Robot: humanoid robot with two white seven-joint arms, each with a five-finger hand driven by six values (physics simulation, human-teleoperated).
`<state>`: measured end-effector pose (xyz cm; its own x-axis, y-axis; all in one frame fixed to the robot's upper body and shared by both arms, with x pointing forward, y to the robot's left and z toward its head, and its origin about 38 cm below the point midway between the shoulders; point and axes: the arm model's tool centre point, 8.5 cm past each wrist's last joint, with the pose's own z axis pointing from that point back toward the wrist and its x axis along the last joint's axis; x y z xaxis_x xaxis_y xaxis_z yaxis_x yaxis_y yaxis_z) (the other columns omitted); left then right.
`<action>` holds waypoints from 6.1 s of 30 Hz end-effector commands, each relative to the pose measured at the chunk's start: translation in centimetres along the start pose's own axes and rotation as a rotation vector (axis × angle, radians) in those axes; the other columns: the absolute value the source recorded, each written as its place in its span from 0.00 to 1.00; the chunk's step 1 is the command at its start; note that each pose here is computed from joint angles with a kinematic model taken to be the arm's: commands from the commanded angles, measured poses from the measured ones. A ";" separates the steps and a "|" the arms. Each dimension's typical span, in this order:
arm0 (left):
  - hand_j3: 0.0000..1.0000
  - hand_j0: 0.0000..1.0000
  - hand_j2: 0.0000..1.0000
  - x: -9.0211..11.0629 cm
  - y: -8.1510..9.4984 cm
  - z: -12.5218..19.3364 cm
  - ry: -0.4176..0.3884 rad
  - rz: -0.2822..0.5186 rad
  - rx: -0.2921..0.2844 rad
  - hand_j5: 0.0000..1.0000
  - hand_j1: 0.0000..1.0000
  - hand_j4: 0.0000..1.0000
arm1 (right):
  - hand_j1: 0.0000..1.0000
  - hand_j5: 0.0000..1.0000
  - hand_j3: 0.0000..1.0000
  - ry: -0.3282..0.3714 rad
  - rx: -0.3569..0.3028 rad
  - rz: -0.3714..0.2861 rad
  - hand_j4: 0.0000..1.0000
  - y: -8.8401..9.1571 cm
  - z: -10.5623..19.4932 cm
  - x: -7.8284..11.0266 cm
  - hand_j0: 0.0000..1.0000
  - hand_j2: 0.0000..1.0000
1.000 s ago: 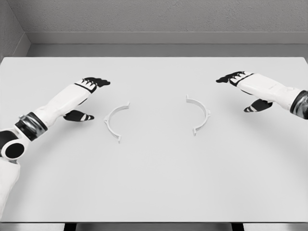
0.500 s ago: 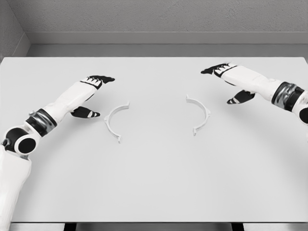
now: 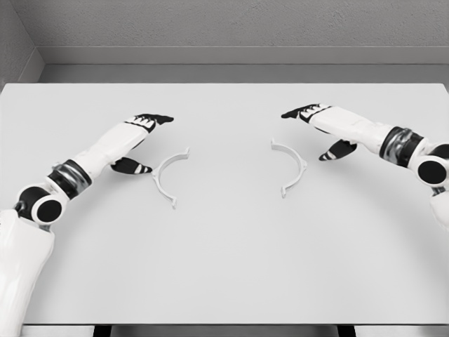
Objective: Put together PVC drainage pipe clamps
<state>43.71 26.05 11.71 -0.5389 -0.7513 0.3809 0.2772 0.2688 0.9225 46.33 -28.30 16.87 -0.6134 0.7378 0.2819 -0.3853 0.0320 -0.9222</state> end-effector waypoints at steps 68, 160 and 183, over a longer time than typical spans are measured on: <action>1.00 1.00 1.00 3.8 -1.8 -0.5 -0.090 -0.005 -0.016 1.00 1.00 1.00 | 1.00 1.00 1.00 -0.015 0.034 -0.054 1.00 2.1 -4.1 1.0 1.00 1.00; 1.00 1.00 1.00 6.8 -2.3 -7.5 -0.145 0.025 -0.058 1.00 1.00 1.00 | 1.00 1.00 1.00 0.047 0.060 0.108 1.00 -1.6 -1.6 -1.0 1.00 1.00; 1.00 1.00 1.00 8.8 -3.6 -8.9 -0.179 0.062 -0.068 1.00 1.00 1.00 | 1.00 1.00 1.00 0.118 0.007 0.201 1.00 -3.6 3.0 -2.9 1.00 1.00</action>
<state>45.04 13.44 11.11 -0.6504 -0.6208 0.4377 0.3610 0.2544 0.8972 47.45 -32.47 20.05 -0.5959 0.8010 0.0574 -0.2695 -0.1322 -0.9539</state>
